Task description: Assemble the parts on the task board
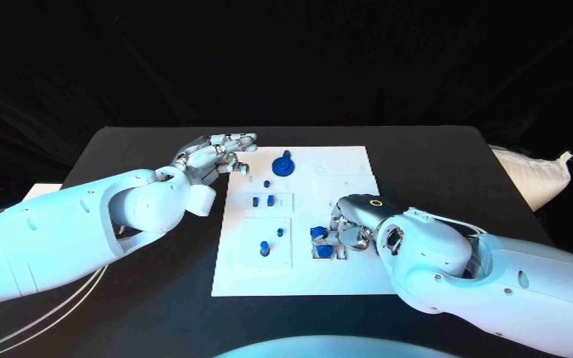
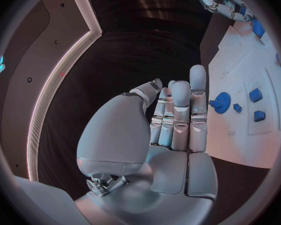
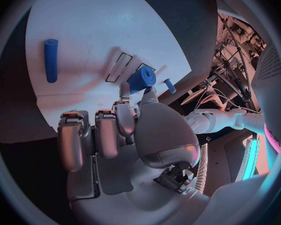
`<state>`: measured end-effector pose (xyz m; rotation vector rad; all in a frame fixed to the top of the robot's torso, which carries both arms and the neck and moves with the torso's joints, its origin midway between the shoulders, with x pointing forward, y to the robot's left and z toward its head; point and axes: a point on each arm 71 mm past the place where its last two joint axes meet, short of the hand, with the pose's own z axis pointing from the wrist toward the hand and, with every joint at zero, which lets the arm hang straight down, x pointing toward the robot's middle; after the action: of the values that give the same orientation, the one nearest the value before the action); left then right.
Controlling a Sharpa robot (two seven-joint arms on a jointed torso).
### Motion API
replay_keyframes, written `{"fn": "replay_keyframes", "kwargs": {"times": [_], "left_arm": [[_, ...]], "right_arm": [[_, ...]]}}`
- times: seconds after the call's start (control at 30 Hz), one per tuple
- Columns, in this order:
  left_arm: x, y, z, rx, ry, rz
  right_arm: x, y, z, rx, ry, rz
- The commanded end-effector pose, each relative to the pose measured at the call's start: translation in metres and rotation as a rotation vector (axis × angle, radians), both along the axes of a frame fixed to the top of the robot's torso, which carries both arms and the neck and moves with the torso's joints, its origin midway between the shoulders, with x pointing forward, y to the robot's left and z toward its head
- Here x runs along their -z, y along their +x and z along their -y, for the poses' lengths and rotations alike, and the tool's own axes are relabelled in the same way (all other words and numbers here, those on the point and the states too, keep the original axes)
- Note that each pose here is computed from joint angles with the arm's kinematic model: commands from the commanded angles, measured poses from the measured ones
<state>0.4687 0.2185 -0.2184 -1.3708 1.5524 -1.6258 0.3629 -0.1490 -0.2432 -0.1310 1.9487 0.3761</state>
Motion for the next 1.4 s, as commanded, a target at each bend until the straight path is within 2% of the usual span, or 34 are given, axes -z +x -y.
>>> {"fn": "replay_keyframes", "kwargs": {"times": [0.03, 0.43, 0.5, 0.7, 0.83, 1.4], "left_arm": [[-0.0012, -0.0007, 0.002, 0.019, -0.007, 0.009], [-0.0011, -0.0006, 0.002, 0.020, -0.004, 0.010], [-0.0011, -0.0006, 0.002, 0.020, -0.004, 0.010], [-0.0009, -0.0006, 0.001, 0.018, -0.002, 0.009], [-0.0009, -0.0006, 0.001, 0.019, -0.002, 0.009], [-0.0007, -0.0004, 0.000, 0.015, 0.000, 0.008]], "right_arm": [[0.004, 0.001, 0.005, 0.070, -0.018, -0.003], [-0.004, 0.000, 0.005, 0.072, 0.086, 0.060], [-0.003, -0.002, 0.007, 0.073, 0.082, 0.044], [0.000, -0.008, 0.019, 0.086, 0.053, -0.062], [0.001, -0.011, 0.024, 0.082, 0.035, -0.092], [0.000, -0.012, 0.029, 0.078, 0.004, -0.079]]}}
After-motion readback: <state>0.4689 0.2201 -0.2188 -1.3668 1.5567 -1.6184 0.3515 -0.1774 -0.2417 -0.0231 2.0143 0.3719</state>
